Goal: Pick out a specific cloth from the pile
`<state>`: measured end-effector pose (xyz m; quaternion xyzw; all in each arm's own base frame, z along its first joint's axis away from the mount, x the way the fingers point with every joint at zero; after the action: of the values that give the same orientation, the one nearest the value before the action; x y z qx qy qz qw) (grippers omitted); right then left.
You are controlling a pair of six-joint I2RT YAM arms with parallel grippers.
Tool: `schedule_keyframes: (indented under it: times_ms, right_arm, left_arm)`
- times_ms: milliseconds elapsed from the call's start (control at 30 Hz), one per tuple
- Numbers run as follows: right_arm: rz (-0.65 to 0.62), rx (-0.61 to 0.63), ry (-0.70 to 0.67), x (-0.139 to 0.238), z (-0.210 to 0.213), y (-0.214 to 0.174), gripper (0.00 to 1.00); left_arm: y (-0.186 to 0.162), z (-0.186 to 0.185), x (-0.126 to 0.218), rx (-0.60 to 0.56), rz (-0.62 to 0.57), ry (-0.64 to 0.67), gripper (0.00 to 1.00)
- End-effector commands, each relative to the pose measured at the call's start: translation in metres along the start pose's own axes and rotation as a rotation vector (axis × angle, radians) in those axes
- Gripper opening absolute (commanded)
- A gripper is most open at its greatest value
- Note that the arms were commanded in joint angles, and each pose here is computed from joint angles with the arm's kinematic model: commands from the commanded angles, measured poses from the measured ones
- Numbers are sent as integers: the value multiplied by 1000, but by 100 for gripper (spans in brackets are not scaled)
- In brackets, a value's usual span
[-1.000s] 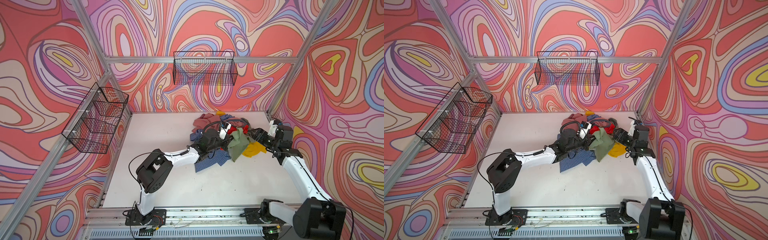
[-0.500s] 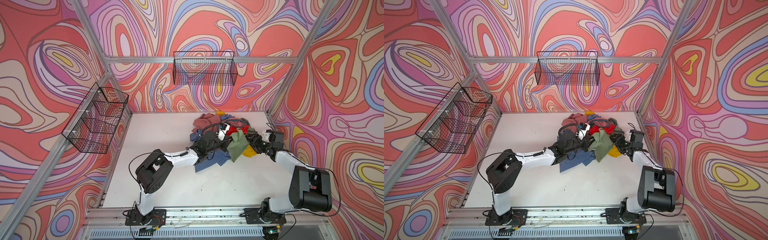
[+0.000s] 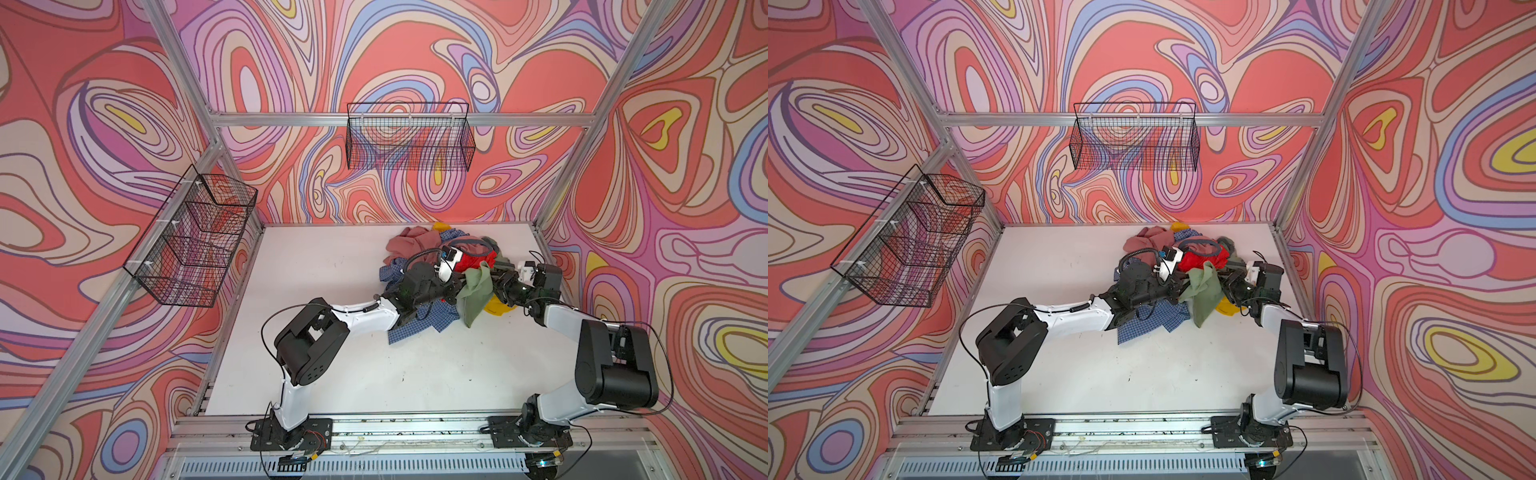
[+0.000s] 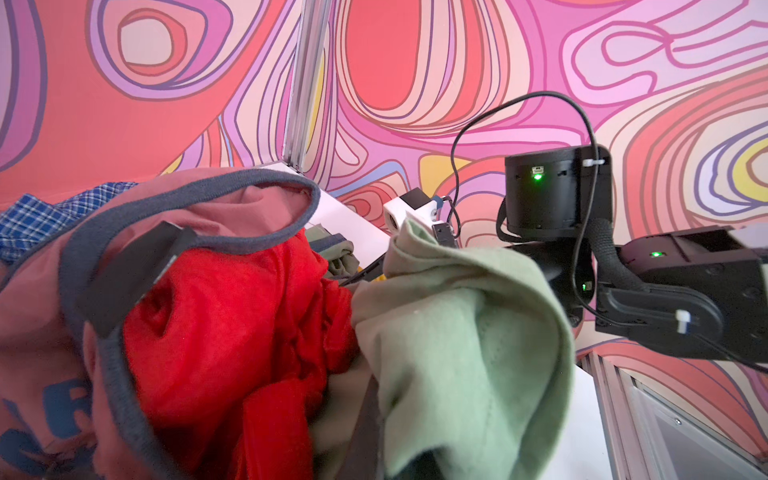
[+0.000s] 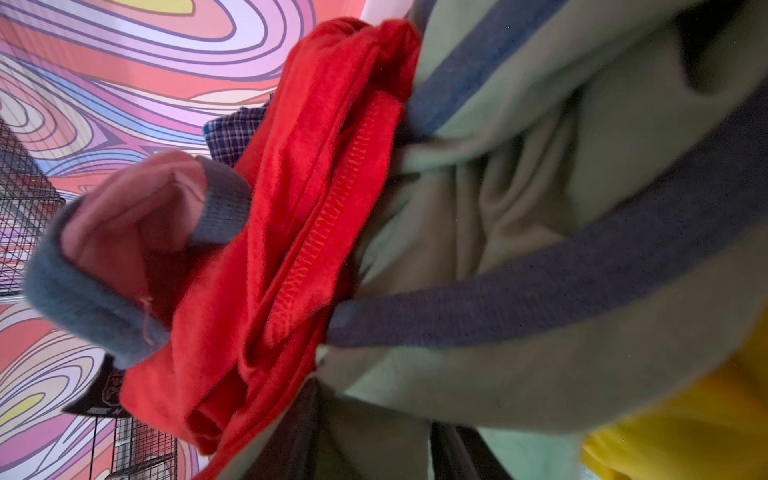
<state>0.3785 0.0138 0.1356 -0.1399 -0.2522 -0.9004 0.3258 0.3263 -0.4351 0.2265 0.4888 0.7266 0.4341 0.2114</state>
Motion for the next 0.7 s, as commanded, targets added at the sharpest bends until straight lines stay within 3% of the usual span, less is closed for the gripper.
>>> schedule_keyframes:
  times_ms: [0,167,233,433,533,667]
  right_arm:
    - [18,-12,70,-9,4,-3,28]
    - [12,-1,101,-10,9,-2,2]
    - [1,29,84,-6,14,1,0]
    - [-8,114,84,5,37,13,0]
    - [-13,145,98,10,50,18,0]
    - [-35,211,77,24,63,22,0]
  left_arm:
    - [16,-17,2,-17,-75,-64,0]
    - [11,-14,0,-38,-30,-35,1]
    - [11,-10,5,-68,-12,10,14]
    - [17,2,29,-143,-32,160,31]
    - [16,4,38,-174,-33,182,58]
    - [18,13,55,-230,-72,265,83]
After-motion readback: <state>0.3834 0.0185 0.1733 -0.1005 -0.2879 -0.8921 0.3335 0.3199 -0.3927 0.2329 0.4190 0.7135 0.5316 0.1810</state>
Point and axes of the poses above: each gripper's point midway between its finger pads, its own x axis back along the fingers, its own z axis along the line the jaws close on, y = z × x, the point moved 4 cm from there along x, back along the fingers, and after that the axes turned 11 degrees about x, right-handed, at the moved point
